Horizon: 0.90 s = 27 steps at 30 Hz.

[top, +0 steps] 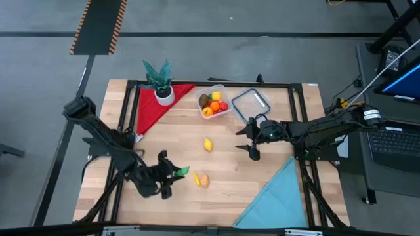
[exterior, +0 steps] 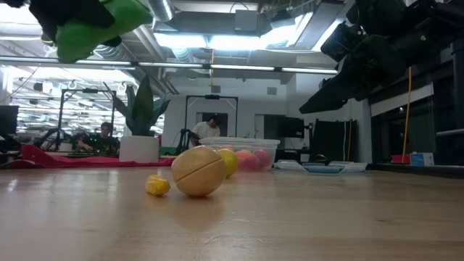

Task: Pick and placing Produce into tupperware
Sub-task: Put the green pea into the transparent container

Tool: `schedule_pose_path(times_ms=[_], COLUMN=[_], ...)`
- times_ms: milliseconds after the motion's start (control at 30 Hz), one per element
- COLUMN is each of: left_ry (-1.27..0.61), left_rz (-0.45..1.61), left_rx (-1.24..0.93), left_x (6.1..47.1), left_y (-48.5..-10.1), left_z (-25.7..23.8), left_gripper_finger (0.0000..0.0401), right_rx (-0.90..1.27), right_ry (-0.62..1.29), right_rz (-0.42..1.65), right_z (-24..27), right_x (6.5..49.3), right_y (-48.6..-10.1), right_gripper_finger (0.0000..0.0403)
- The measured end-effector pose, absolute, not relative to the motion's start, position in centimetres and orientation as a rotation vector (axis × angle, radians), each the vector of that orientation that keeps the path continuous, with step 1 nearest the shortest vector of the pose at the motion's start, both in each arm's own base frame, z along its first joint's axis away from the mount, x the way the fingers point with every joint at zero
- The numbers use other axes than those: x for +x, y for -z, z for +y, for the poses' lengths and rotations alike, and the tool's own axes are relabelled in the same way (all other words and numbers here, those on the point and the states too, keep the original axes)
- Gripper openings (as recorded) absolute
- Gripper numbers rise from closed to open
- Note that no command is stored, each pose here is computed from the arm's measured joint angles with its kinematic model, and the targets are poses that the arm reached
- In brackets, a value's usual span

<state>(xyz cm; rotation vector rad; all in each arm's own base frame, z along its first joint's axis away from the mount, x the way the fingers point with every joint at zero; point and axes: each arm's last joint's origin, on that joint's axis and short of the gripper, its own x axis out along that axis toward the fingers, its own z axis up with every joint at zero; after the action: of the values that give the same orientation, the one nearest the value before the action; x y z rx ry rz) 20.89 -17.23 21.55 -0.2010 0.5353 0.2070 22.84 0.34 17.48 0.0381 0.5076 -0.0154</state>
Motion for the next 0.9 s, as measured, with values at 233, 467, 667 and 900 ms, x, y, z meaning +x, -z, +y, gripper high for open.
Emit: schedule_pose_path(times_ms=[233,467,667,900], left_ry=[-0.132,-0.107,-0.174,-0.24], left_rz=[0.44,0.353,0.376,0.375], left_rx=[-0.183,-0.181,-0.164,-0.056], left_x=[19.0,18.0,17.9,18.8], left_y=[-20.9,-19.6,-18.3,-18.4], left_z=[-14.0,-10.9,-8.9,-7.0], left_gripper_finger=[0.0114,0.0114,0.0116,0.0114], right_rx=[0.034,0.034,0.034,0.051], right_ry=[0.014,0.015,0.045,0.32], right_rz=[0.506,0.501,0.481,0.387], right_z=[0.3,0.3,0.3,-0.5], right_x=[22.8,22.9,23.0,23.1], right_y=[-17.5,-17.5,-17.7,-18.4], right_gripper_finger=[0.0291,0.0291,0.0291,0.0291])
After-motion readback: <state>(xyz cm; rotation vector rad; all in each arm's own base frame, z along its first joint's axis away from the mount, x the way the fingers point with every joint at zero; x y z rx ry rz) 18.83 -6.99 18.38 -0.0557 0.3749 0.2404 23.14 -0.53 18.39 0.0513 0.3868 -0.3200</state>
